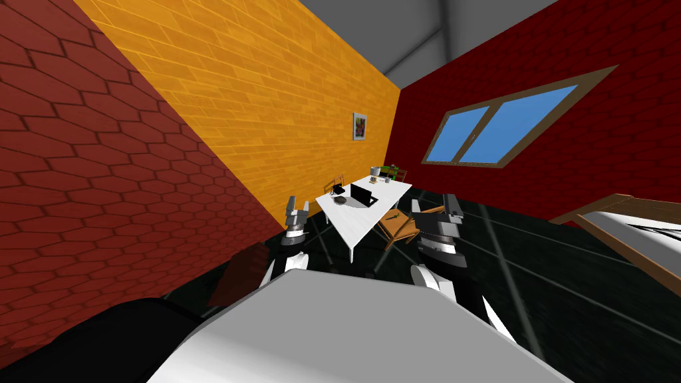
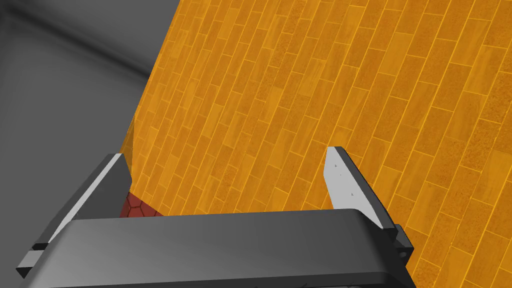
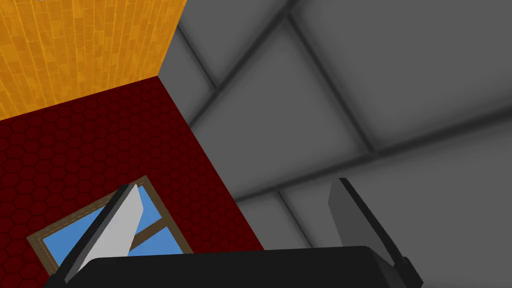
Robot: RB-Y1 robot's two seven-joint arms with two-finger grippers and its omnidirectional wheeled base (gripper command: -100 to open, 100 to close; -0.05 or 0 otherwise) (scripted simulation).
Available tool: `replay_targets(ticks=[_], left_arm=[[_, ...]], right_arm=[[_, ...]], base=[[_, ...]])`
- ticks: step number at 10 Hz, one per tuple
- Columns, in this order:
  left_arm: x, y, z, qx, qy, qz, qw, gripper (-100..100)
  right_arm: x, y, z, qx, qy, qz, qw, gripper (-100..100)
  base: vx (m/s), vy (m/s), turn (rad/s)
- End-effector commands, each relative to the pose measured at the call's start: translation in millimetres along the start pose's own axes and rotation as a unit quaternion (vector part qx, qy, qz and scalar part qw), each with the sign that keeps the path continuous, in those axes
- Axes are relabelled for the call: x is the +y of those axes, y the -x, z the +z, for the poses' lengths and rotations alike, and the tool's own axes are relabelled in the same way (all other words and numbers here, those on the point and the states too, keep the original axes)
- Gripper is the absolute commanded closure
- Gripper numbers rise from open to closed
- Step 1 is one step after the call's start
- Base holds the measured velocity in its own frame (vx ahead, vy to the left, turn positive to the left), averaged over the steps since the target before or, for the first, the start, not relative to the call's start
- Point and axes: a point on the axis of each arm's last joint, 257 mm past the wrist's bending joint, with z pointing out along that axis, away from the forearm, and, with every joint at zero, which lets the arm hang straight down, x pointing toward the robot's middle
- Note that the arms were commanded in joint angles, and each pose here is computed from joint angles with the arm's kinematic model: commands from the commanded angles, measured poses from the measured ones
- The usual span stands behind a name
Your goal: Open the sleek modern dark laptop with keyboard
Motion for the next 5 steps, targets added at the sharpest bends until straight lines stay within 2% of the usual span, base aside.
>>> replay_targets(ticks=[1,5], left_arm=[[0.0,0.0,0.0,0.0,0.0,0.0,1.0,0],[-0.1,0.0,0.0,0.0,0.0,0.0,1.0,0]], right_arm=[[0.0,0.0,0.0,0.0,0.0,0.0,1.0,0],[0.1,0.0,0.0,0.0,0.0,0.0,1.0,0]], base=[[0.0,0.0,0.0],[0.0,0.0,0.0]])
